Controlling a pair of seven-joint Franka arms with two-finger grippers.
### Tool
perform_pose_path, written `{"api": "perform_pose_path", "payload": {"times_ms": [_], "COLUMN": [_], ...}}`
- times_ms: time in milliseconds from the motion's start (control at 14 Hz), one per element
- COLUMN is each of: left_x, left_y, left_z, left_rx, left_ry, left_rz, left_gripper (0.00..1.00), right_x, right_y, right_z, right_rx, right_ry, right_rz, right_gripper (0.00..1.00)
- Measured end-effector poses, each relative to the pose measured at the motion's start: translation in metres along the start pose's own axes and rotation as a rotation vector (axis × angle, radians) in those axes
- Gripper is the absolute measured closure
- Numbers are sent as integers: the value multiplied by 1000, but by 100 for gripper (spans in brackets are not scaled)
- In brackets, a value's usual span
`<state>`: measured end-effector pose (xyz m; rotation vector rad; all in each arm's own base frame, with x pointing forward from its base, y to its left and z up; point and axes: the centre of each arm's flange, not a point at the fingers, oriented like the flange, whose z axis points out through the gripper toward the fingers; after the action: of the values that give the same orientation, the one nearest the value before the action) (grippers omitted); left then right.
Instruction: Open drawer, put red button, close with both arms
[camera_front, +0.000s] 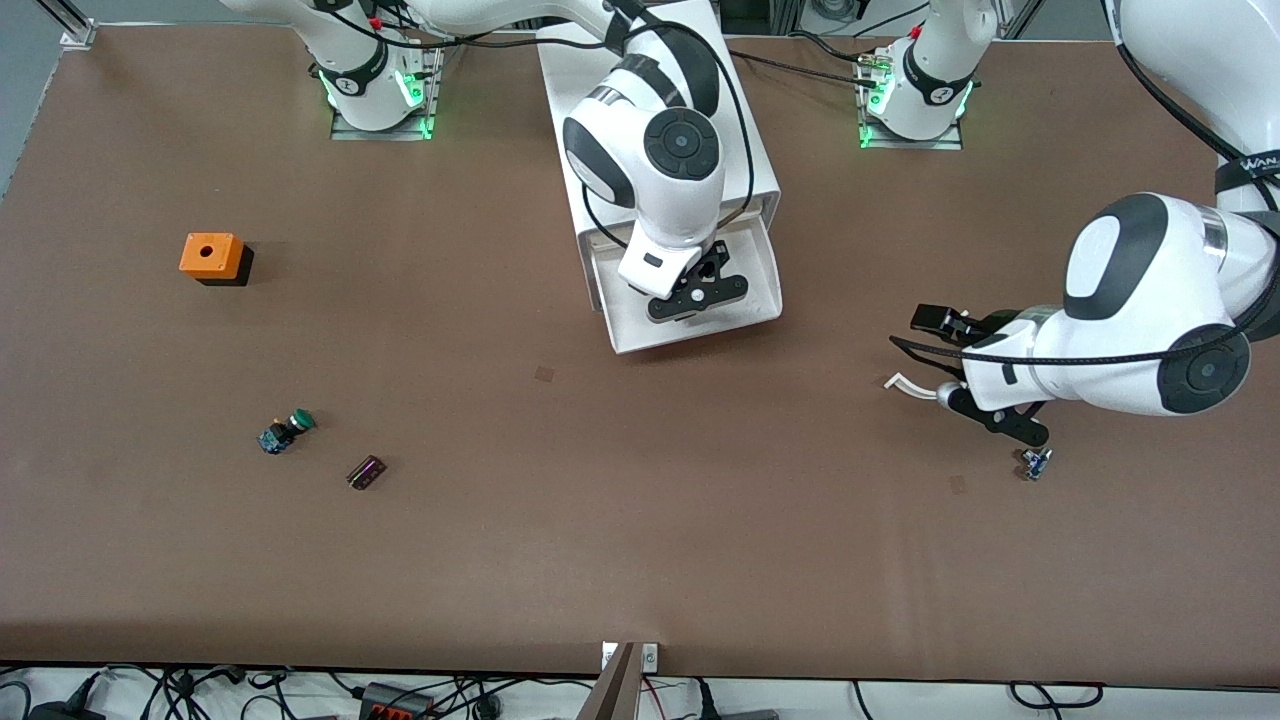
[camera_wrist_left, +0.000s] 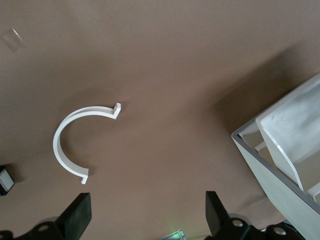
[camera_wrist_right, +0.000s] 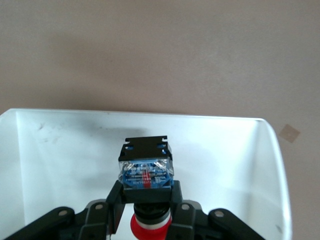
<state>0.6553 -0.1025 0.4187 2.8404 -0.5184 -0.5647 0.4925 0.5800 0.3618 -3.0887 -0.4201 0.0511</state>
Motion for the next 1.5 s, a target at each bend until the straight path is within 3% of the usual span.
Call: {"api": "perform_pose_path", "payload": {"times_ms": [286, 643, 714, 929, 1071, 1286, 1500], "left_x": [12, 14, 15, 17, 21, 30, 51], "left_y": [-15, -9, -8, -7, -6, 7, 38], "left_z": [6, 4, 5, 3, 0, 0, 18], "left_rx": [-14, -11, -11, -9, -8, -7, -4], "left_ry": [3, 7, 6, 25, 58, 106, 170], "left_rz": [-58, -184, -200, -234, -259, -322, -375], "left_gripper": [0, 0, 0, 0, 0, 0, 0], "right_x": [0, 1, 1, 5, 20, 53, 79], "right_y": [-3, -3, -3, 1, 18, 69, 130], "right_z": [18, 24, 25, 24, 8, -39, -62], "right_rx": [16, 23, 22, 20, 15, 14, -8], "right_ry": [-30, -32, -34, -30, 16, 110, 154], "right_rz": [26, 35, 37, 52, 117, 212, 301], "right_gripper": [59, 59, 55, 25, 4, 0, 0]}}
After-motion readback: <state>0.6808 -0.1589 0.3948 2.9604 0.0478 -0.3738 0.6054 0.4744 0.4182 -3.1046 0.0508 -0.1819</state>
